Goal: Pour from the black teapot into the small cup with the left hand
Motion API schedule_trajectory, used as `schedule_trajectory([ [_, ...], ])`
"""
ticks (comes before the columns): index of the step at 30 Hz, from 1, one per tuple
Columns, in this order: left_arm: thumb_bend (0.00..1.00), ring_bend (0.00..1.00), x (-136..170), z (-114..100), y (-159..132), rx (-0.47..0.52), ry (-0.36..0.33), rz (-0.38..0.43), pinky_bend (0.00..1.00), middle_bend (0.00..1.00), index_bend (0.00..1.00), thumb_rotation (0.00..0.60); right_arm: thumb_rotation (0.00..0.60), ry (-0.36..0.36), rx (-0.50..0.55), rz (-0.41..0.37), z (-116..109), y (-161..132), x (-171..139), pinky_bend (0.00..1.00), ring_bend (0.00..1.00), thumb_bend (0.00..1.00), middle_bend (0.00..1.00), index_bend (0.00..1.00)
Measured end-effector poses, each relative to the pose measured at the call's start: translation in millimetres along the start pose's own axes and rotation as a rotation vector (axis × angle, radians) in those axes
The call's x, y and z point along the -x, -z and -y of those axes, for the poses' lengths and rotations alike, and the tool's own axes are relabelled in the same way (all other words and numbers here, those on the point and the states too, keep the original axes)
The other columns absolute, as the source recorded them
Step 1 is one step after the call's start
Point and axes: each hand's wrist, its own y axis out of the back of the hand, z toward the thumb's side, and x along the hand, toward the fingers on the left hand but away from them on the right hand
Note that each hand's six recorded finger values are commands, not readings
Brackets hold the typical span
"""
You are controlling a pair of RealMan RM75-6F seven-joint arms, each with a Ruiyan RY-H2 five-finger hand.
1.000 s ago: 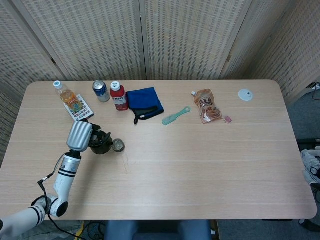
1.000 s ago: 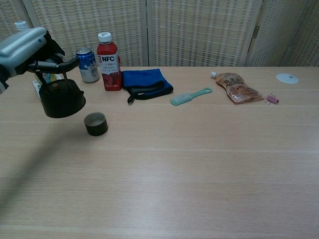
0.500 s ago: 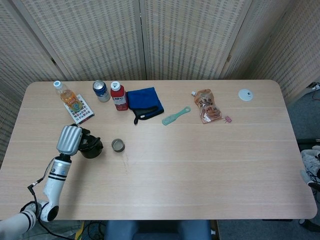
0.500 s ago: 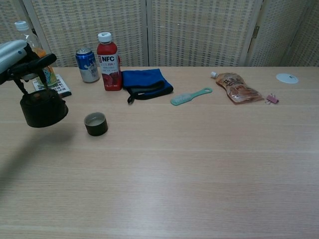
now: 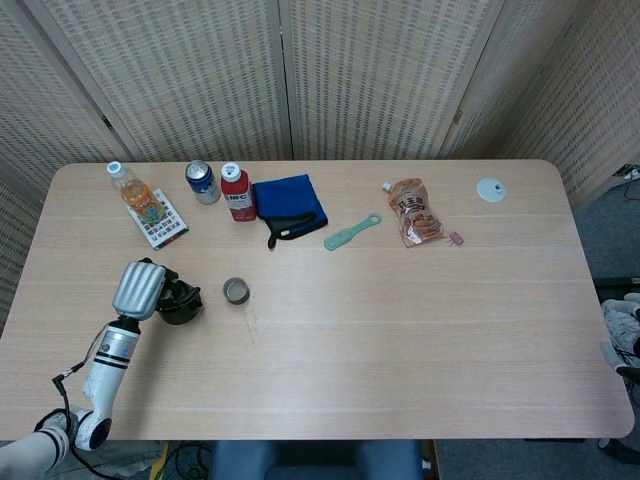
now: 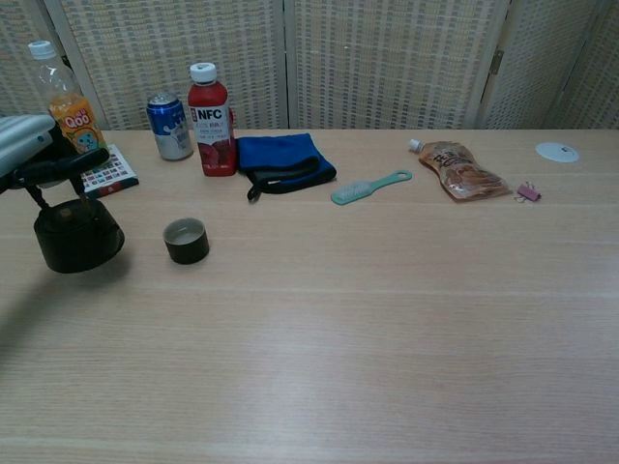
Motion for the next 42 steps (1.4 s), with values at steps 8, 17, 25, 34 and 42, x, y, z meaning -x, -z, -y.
schedule_trajectory([
  [8, 0.14, 0.93, 5.4, 12.0, 4.8, -0.028, 0.025, -0.001, 0.53, 1.0, 1.0, 0.0, 0.6, 0.0, 0.0, 0.0, 0.1, -0.6, 0.2, 0.17, 0.24, 0.2, 0.28, 0.35],
  [17, 0.14, 0.93, 10.2, 20.2, 6.9, -0.031, 0.045, -0.004, 0.43, 1.0, 1.0, 0.0, 0.6, -0.001, -0.002, -0.003, 0.2, -2.0, 0.4, 0.14, 0.24, 0.2, 0.28, 0.35],
  [25, 0.14, 0.93, 12.0, 22.2, 6.0, -0.032, 0.052, 0.001, 0.29, 1.0, 1.0, 0.0, 0.6, -0.003, -0.002, -0.004, 0.8, -2.7, 0.9, 0.14, 0.24, 0.2, 0.28, 0.35],
  [34, 0.14, 0.9, 15.2, 26.7, 7.8, -0.04, 0.066, -0.002, 0.29, 1.0, 0.99, 0.0, 0.6, -0.008, -0.003, -0.005, 2.5, -2.9, 1.7, 0.14, 0.24, 0.2, 0.28, 0.35],
  [42, 0.14, 0.74, 17.5, 31.6, 8.3, -0.048, 0.093, -0.01, 0.29, 0.89, 0.84, 0.0, 0.6, -0.007, -0.002, -0.003, 2.2, -2.3, 1.1, 0.14, 0.24, 0.2, 0.28, 0.35],
])
